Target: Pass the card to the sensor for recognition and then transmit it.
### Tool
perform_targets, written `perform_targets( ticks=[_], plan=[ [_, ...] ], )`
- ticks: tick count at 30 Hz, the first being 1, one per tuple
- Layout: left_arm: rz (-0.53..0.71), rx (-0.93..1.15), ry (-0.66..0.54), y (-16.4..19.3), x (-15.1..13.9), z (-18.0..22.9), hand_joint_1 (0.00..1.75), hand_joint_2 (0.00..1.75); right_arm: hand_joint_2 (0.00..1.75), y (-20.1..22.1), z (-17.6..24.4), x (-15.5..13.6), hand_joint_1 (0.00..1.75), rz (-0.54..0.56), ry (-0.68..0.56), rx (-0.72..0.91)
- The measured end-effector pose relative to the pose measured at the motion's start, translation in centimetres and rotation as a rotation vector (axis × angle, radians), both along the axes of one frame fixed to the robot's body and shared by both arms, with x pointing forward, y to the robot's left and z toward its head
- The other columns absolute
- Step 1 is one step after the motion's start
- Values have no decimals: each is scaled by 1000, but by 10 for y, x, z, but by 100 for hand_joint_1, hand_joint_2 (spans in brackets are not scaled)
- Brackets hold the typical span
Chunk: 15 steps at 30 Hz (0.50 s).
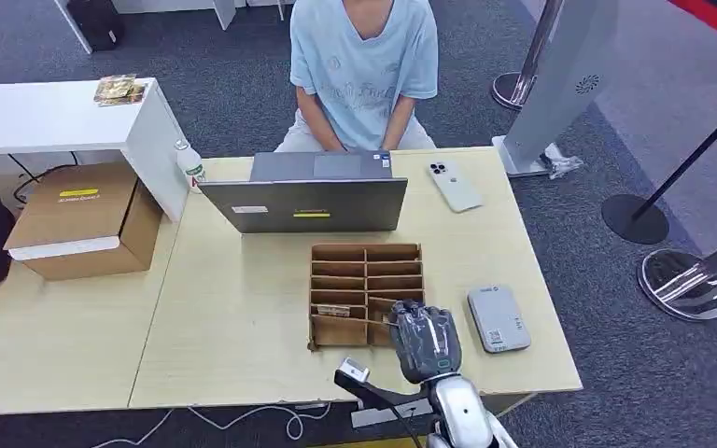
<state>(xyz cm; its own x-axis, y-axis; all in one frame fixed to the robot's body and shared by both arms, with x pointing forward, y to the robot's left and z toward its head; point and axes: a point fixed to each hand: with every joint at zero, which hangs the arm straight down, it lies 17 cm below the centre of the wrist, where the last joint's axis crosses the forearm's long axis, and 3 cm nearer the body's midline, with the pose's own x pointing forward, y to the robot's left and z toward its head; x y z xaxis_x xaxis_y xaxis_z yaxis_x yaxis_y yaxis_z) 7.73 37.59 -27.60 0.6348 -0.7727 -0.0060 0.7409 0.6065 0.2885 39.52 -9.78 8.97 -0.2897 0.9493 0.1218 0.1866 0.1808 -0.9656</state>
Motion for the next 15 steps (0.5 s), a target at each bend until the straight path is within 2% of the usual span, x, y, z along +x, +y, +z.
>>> perform_targets(
  ticks=[15],
  plan=[
    [-2, 0, -5, 0, 4, 1, 0, 0, 175, -5, 12, -4, 175, 7, -64, 53]
  ],
)
